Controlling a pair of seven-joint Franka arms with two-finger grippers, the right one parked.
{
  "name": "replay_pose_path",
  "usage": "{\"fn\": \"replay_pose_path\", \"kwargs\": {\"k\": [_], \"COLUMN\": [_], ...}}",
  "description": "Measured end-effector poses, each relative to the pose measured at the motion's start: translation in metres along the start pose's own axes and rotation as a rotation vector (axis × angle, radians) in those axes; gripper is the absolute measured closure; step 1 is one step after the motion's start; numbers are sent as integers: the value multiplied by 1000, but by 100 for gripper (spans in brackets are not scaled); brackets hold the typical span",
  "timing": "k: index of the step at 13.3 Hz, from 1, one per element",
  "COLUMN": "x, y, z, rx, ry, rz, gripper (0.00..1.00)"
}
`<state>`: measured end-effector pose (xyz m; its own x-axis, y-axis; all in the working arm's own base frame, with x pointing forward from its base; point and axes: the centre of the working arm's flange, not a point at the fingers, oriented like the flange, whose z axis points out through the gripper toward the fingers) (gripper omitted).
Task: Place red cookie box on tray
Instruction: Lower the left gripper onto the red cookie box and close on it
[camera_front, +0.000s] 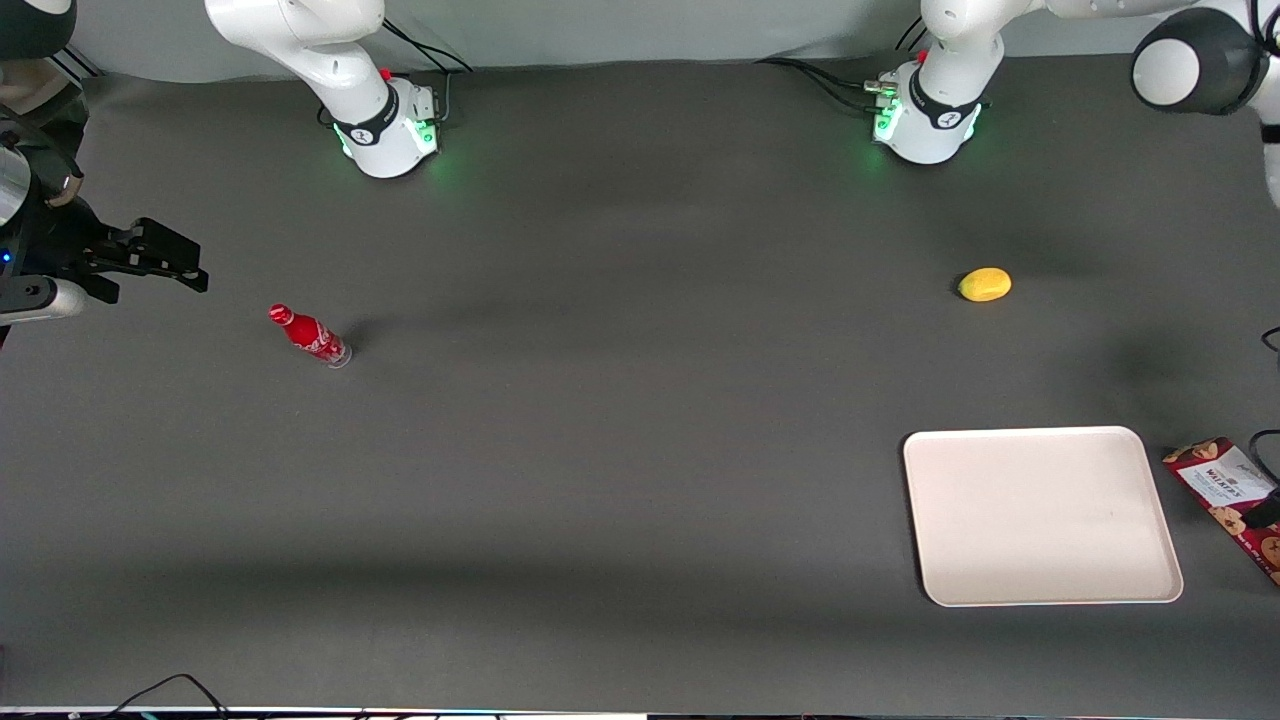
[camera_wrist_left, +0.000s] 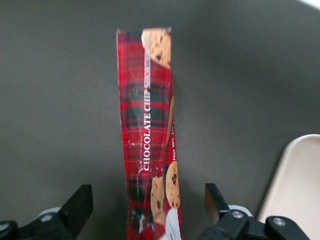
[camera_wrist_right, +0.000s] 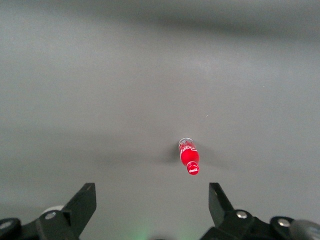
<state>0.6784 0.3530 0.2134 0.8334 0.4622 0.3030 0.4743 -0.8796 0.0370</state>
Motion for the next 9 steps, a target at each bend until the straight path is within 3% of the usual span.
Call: {"fn": "replay_pose_path", "kwargs": {"k": [3, 5, 9], "x": [-7, -6, -2], "y": [-1, -1, -3], "z": [19, 19, 15], "rx": [0, 0, -1], "ry": [0, 2, 12], "rz": [4, 24, 31], "gripper": [0, 7, 55]}}
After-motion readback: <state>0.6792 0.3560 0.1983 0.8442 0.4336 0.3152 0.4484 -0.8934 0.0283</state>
